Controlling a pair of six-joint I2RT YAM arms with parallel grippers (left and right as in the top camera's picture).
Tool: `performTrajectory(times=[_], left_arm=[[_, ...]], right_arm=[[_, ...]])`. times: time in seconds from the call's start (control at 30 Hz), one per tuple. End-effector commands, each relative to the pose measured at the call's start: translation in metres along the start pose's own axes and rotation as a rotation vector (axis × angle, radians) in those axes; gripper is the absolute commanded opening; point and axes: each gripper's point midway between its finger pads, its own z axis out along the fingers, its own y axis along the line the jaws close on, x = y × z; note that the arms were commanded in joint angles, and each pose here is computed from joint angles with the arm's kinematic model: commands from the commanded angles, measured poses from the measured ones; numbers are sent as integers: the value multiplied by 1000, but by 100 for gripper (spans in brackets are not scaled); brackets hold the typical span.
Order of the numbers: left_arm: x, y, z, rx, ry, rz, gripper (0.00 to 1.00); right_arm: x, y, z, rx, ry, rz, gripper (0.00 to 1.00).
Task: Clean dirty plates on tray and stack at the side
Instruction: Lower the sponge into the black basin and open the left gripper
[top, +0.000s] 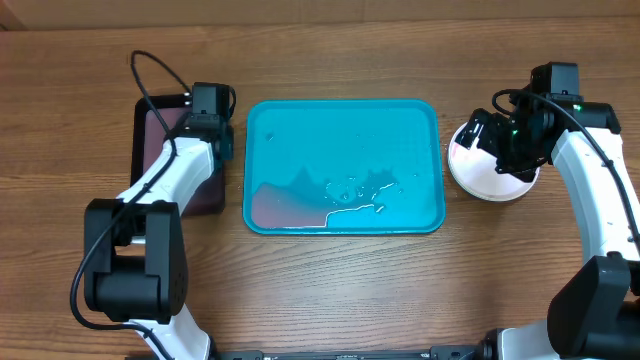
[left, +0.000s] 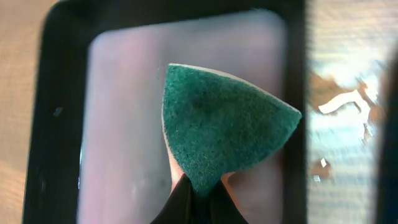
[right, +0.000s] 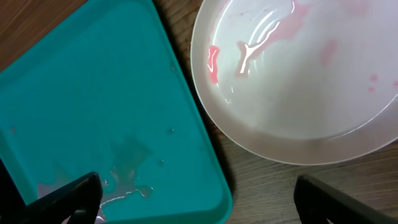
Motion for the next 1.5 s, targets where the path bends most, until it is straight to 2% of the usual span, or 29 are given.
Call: performTrajectory(times=[0.0, 0.1, 0.2, 0.33, 0.37, 0.4, 0.43, 0.47, 0.6, 0.7, 0.8, 0.83, 0.97, 1.23, 1.47], left_arm=[[-3, -9, 2, 74, -6, 193, 10], [4, -4, 4, 73, 24, 194, 11], [11, 3, 6, 66, 54, 185, 18], [17, 15, 9, 54, 78, 128, 12], [18, 18, 11, 50, 82, 110, 14], [18, 21, 11, 48, 84, 93, 19], [18, 22, 12, 45, 85, 84, 49], [19, 24, 12, 39, 86, 81, 100], [11, 34, 3, -12, 79, 85, 100], [-7, 38, -24, -8, 54, 68, 100], [-30, 45, -69, 16, 3, 13, 99], [-40, 46, -97, 47, -28, -10, 100], [-51, 49, -176, 147, -102, -116, 100], [-16, 51, -299, 410, -211, -245, 100], [25, 70, -381, 467, -427, -248, 99]], right_arm=[[-5, 5, -12, -4, -39, -27, 100], [-4, 4, -12, -2, -33, -49, 100], [-2, 3, -12, 1, -26, -49, 100], [-2, 3, -12, 1, -25, -49, 100], [-2, 3, -12, 1, -24, -49, 100], [-2, 3, -12, 2, -24, -49, 100], [-2, 3, -12, 2, -24, -49, 100], [-2, 3, -12, 2, -24, -49, 100], [-4, 4, -12, -2, -34, -52, 100], [-6, 5, -12, -5, -41, -53, 100], [-7, 5, -12, -6, -44, -54, 100], [-7, 5, -12, -6, -44, -54, 100], [-8, 6, -12, -9, -52, -56, 100], [-19, 10, -13, -25, -95, -68, 100], [-25, 13, -14, -33, -120, -74, 100]])
